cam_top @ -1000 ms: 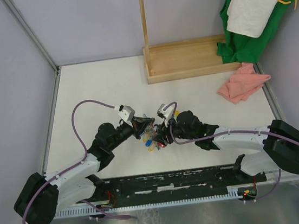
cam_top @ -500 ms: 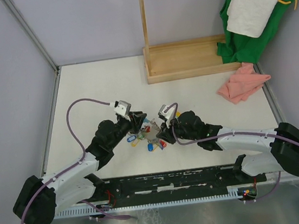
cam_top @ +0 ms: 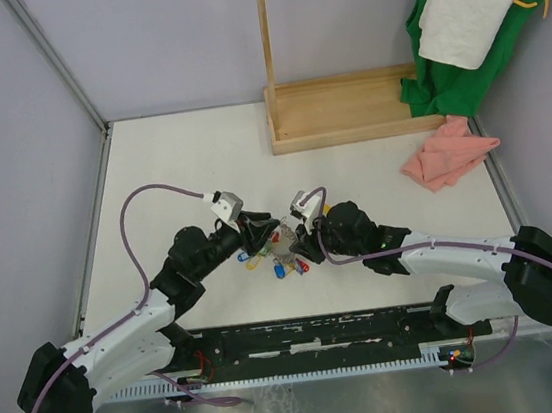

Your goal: Put the keys on the keyring

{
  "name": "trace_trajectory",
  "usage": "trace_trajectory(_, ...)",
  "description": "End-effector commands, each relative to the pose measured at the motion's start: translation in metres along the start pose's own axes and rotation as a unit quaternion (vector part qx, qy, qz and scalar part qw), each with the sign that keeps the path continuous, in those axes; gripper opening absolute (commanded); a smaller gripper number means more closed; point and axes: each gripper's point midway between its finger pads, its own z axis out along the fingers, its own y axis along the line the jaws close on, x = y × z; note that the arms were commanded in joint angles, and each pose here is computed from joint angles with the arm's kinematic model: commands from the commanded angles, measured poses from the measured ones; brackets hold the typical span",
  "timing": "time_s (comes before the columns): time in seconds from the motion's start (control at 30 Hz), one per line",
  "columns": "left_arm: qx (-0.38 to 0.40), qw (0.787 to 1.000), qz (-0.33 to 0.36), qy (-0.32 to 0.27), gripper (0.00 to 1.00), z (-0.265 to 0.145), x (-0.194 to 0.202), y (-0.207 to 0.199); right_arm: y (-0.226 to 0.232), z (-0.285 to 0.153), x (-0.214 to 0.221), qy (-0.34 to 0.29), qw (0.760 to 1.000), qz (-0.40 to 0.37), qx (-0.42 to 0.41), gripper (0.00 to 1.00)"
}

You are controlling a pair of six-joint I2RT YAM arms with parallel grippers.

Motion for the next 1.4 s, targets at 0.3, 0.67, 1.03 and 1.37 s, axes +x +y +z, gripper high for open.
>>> trace_trajectory(0.3,0.071,0.995,-0.065,0.026,0.32,0.014,0.004,-0.037,0.0,0.004,-0.028,-0.029,1.0,-0.004,0.005,0.1)
trace_trajectory(0.67,0.032,0.996,-0.057,0.059,0.32,0.021,0.019,-0.026,0.002,0.003,-0.028,-0.028,1.0,-0.003,0.001,0.1)
trace_trajectory(1.03,-0.014,0.997,-0.028,0.075,0.19,0.016,0.026,-0.007,0.002,0.0,-0.029,-0.03,1.0,-0.005,0.001,0.07)
trace_trajectory(1.37,-0.016,0.999,-0.012,0.031,0.03,0.007,0.004,-0.008,0.001,-0.001,-0.026,-0.028,1.0,-0.006,0.004,0.07)
